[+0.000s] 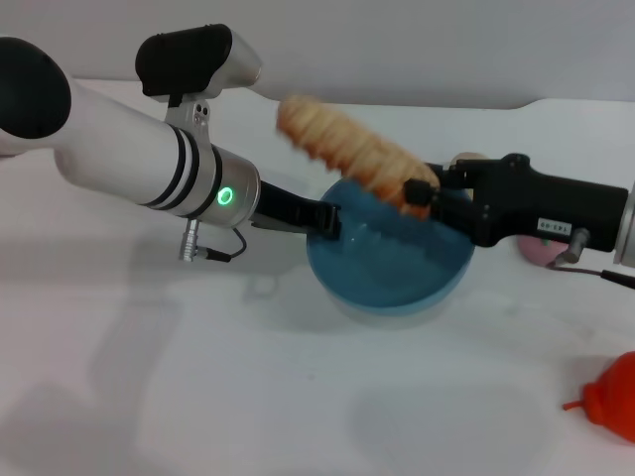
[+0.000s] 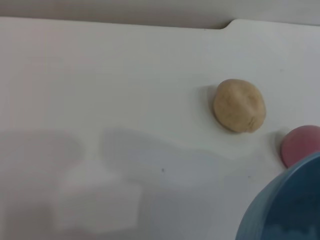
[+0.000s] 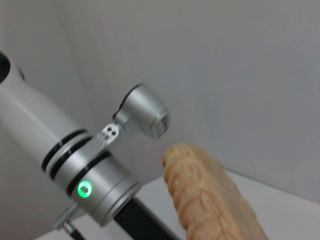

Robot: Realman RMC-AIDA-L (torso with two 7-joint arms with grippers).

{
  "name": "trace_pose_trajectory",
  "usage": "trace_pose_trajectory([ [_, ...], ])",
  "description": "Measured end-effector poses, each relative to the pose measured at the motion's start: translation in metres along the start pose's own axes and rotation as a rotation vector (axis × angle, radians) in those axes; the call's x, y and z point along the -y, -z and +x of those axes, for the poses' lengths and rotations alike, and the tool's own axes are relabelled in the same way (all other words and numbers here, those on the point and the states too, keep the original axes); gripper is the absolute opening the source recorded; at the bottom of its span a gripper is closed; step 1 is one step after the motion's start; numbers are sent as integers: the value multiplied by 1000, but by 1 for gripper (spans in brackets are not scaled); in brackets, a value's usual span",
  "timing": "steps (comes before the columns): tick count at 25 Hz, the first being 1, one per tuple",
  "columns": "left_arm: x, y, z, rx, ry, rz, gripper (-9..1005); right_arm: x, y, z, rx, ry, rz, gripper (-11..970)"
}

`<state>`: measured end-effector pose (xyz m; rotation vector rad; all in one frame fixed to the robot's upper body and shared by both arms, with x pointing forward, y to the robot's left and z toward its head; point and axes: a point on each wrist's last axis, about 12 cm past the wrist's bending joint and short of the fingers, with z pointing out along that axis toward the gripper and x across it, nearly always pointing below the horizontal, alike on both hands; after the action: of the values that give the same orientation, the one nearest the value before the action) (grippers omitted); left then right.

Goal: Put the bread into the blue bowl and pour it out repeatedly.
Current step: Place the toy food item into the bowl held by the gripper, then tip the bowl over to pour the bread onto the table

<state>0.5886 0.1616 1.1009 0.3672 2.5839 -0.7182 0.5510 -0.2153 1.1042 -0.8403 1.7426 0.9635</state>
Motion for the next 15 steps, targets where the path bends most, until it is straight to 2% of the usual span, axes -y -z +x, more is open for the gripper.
trace_pose_trajectory([
  [4,3,1,-4,5,-18,4,-2,-3,-3,3,-43,24,-19,214],
  [9,4,1,-5,4,-22,4,-1,-3,2,3,-36,24,-2,381],
  [12,3,1,-5,4,-22,0,-1,-1,12,1,-8,20,27,443],
  [15,1,2,-6,13,-25,-7,-2,-1,33,-4,104,-2,68,487],
])
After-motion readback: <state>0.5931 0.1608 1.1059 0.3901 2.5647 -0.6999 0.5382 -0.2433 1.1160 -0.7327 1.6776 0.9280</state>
